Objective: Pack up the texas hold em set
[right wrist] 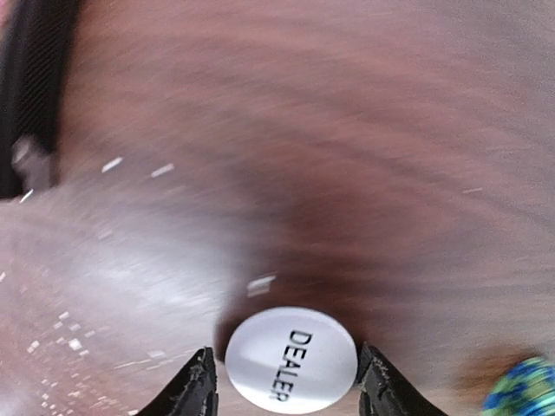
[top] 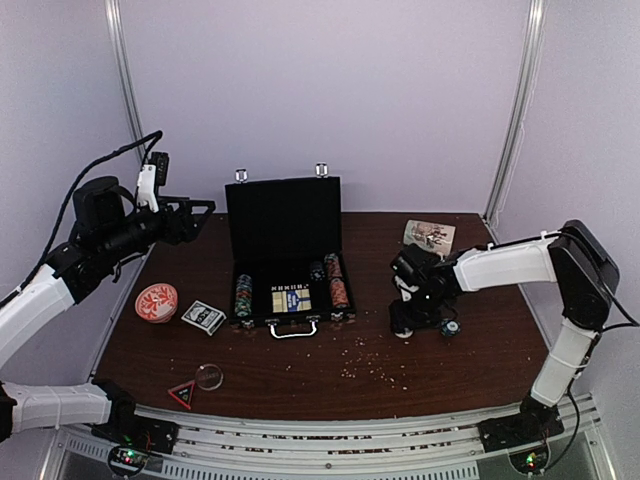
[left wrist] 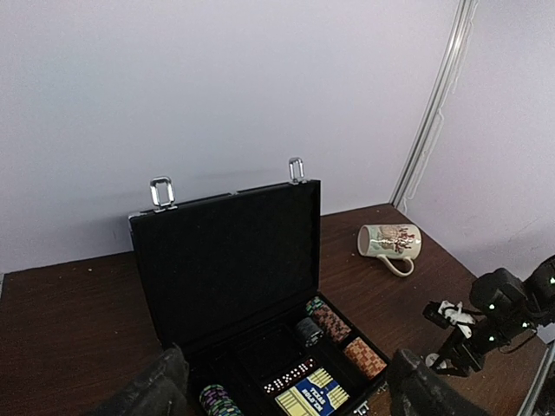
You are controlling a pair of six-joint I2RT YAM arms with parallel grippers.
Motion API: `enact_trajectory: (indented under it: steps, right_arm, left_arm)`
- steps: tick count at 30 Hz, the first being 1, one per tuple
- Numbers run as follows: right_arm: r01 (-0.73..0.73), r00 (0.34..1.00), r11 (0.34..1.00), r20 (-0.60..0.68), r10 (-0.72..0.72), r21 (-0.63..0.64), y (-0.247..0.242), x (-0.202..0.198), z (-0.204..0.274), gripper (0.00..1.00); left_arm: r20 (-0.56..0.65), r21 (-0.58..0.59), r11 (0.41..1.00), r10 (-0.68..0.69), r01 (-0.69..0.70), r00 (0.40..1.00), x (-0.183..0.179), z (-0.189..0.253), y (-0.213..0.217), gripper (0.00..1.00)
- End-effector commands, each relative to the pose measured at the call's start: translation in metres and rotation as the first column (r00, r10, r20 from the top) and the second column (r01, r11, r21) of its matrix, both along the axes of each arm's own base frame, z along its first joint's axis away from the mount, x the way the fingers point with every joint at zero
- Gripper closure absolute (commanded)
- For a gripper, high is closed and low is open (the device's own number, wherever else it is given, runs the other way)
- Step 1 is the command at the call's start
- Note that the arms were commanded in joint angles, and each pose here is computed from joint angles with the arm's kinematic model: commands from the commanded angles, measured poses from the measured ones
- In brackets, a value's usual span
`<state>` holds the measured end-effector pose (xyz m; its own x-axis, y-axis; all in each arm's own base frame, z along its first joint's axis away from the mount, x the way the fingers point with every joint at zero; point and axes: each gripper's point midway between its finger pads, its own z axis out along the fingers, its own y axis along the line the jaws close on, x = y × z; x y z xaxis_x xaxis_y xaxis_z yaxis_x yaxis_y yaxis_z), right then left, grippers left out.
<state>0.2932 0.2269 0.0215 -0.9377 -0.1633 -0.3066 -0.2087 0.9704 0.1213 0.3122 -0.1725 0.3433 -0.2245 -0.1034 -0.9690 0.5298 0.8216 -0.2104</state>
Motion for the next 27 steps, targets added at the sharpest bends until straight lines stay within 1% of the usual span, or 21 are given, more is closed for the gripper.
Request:
enact_trajectory:
  steps: [1, 5, 9, 12, 15, 24, 27]
  right_arm:
    - [-0.067, 0.996, 0.998, -0.052, 0.066, -0.004, 0.025, -0.025, -0.001, 0.45]
    - [-0.099, 0.994, 0.988, 0.038, 0.104, -0.12, 0.022, -0.018, 0.012, 0.39]
    - [-0.128, 0.989, 0.975, 0.047, 0.139, -0.182, 0.018, -0.02, 0.01, 0.33]
    - [-0.125, 0.988, 0.969, 0.061, 0.141, -0.211, 0.015, -0.017, 0.009, 0.31]
    - [-0.127, 0.988, 0.971, 0.064, 0.143, -0.2, 0.02, -0.014, 0.007, 0.31]
    - [-0.194, 0.98, 0.975, 0.018, 0.197, -0.111, 0.045, -0.018, -0.005, 0.34]
    - [-0.197, 0.98, 0.973, 0.007, 0.199, -0.116, 0.046, -0.019, -0.008, 0.37]
  left_arm:
    - [0.045, -0.035, 0.999, -0.009, 0.01, 0.999, 0.0, 0.019, -0.001, 0.18]
    - [0.042, -0.036, 0.999, -0.014, 0.016, 0.999, 0.0, 0.018, -0.002, 0.18]
    - [0.041, -0.037, 0.999, -0.015, 0.016, 0.999, 0.0, 0.018, -0.002, 0.18]
    - [0.041, -0.035, 0.999, -0.014, 0.016, 0.999, 0.0, 0.017, -0.002, 0.18]
    - [0.042, -0.037, 0.999, -0.011, 0.013, 0.999, 0.0, 0.018, -0.001, 0.18]
    - [0.039, -0.034, 0.999, -0.012, 0.014, 0.999, 0.001, 0.017, -0.002, 0.18]
    - [0.039, -0.034, 0.999, -0.011, 0.013, 0.999, 0.001, 0.017, -0.002, 0.18]
